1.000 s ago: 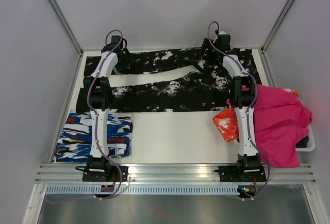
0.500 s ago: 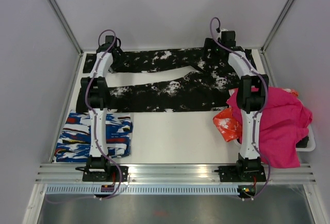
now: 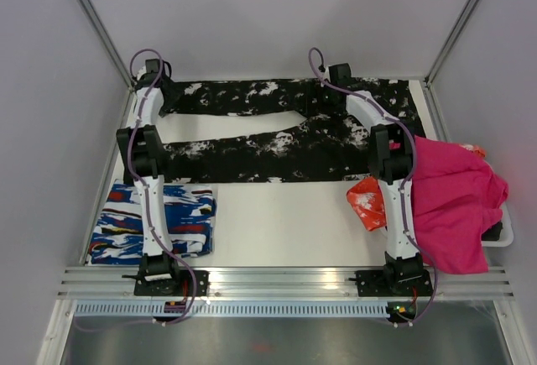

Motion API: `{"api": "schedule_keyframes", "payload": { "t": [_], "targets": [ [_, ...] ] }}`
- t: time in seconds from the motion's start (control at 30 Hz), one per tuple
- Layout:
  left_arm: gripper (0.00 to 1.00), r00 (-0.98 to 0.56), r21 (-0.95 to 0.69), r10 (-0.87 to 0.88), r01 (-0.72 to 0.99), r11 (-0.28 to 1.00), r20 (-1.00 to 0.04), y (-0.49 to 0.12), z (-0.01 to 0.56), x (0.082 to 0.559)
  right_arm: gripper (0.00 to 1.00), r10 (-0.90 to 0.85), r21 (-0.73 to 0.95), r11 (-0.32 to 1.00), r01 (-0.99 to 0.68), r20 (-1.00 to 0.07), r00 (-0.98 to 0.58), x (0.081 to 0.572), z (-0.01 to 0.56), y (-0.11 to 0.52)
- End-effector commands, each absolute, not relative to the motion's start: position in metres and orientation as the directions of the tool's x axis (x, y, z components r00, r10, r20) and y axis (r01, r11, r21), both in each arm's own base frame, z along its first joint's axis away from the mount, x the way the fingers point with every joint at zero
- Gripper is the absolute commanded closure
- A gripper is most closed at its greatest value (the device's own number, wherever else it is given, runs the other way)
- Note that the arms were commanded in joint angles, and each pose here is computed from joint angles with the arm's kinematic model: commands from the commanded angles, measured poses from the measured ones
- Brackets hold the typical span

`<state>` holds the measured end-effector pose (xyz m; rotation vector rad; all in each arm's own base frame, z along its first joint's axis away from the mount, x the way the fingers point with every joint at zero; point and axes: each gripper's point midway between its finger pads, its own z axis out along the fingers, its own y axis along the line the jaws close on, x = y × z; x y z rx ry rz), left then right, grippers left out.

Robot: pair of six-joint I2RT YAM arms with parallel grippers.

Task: Fold and stack the trousers
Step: Flatten the trousers out

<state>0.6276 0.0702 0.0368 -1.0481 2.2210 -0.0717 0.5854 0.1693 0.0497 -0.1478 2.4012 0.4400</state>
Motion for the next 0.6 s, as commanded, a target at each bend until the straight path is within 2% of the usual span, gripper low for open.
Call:
{"api": "schedule_keyframes", "payload": {
  "t": [0.0,0.27,0.43,0.57],
  "targets": [
    [0.20,-0.330,-0.365,-0.739,-0.706,0.606,-0.587,0.107,0.046,0.640,0.02,-0.014,0.228,0.954,-0.193,-0.612,-0.791,0.585,0.027,0.160],
    [0.20,-0.308,-0.400,-0.731,-0.677,0.618,-0.609,0.116,0.060,0.648,0.02,-0.060,0.152,0.975,-0.163,-0.523,-0.850,0.566,-0.021,0.154],
    [0.19,-0.328,-0.405,-0.694,-0.623,0.669,-0.641,0.110,0.092,0.649,0.02,-0.110,0.141,0.966,-0.217,-0.536,-0.837,0.566,-0.014,0.163],
    [0.14,-0.359,-0.369,-0.653,-0.602,0.708,-0.667,0.111,0.126,0.630,0.02,-0.203,0.100,0.948,-0.304,-0.547,-0.812,0.561,0.000,0.163]
  ]
}}
